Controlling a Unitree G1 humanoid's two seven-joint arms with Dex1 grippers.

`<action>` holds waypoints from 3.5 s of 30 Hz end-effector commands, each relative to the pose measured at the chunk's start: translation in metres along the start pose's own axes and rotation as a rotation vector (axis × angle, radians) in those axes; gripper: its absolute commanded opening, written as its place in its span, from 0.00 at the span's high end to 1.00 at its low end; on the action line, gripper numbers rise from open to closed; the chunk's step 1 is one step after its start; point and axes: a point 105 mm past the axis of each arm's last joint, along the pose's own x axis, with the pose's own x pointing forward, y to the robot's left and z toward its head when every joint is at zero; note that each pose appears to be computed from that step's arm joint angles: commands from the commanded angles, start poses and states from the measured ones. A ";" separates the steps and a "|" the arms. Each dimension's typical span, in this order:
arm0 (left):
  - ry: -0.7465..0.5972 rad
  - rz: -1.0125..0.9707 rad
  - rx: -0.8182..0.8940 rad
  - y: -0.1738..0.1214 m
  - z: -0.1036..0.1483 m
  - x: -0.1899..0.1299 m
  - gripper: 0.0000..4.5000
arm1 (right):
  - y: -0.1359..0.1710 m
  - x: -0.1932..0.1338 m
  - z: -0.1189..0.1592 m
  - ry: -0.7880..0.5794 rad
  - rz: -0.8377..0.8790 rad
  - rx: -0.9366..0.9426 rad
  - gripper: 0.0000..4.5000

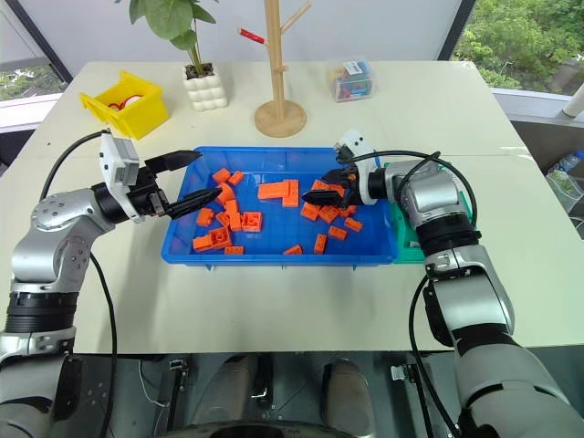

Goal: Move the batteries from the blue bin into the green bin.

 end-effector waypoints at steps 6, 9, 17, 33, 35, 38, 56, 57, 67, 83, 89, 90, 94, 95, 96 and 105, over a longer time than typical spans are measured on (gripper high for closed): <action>-0.031 0.014 0.038 0.001 0.014 -0.006 0.00 | -0.007 0.004 0.006 -0.005 -0.009 -0.044 0.01; -0.031 0.016 0.039 0.001 0.014 -0.006 0.00 | -0.008 0.006 0.002 0.011 -0.013 -0.060 0.01; -0.032 0.024 0.041 0.002 0.015 -0.007 0.00 | -0.012 0.008 0.005 -0.001 -0.033 -0.066 0.41; -0.032 0.008 0.027 0.003 0.015 -0.009 0.00 | -0.001 -0.002 0.043 -0.118 0.009 -0.047 0.78; -0.024 -0.019 0.023 0.001 0.017 -0.011 0.00 | 0.012 0.001 0.050 -0.132 0.060 -0.046 0.78; -0.005 -0.056 0.026 -0.002 0.020 -0.014 0.00 | 0.038 0.008 0.052 -0.135 0.146 -0.050 0.78; 0.004 -0.099 0.016 -0.015 0.023 -0.013 0.00 | 0.096 0.026 0.003 -0.010 0.228 -0.118 0.78; 0.003 -0.101 0.016 -0.015 0.022 -0.012 0.00 | 0.095 0.027 0.003 -0.009 0.218 -0.126 0.67; 0.002 -0.105 0.016 -0.015 0.022 -0.010 0.00 | 0.077 0.026 0.021 -0.065 0.119 -0.181 0.02; 0.041 -0.158 0.029 -0.023 0.012 -0.003 0.00 | -0.011 0.005 0.030 0.129 -0.083 -0.701 0.02; 0.037 -0.156 0.025 -0.023 0.013 -0.004 0.00 | -0.011 0.015 0.032 0.157 -0.051 -0.780 0.02; 0.037 -0.156 0.024 -0.023 0.013 -0.004 0.00 | -0.011 0.017 0.031 0.160 -0.045 -0.780 0.02; 0.052 -0.168 0.012 -0.025 0.011 -0.004 0.00 | -0.007 0.027 0.023 0.191 0.010 -0.760 0.02; 0.057 -0.171 0.011 -0.025 0.011 -0.005 0.00 | -0.006 0.028 0.020 0.209 0.029 -0.755 0.02; 0.060 -0.172 0.011 -0.025 0.011 -0.005 0.00 | -0.006 0.028 0.017 0.228 0.045 -0.754 0.02; 0.052 -0.160 0.020 -0.023 0.014 -0.007 0.00 | -0.006 0.028 0.008 0.302 0.091 -0.750 0.77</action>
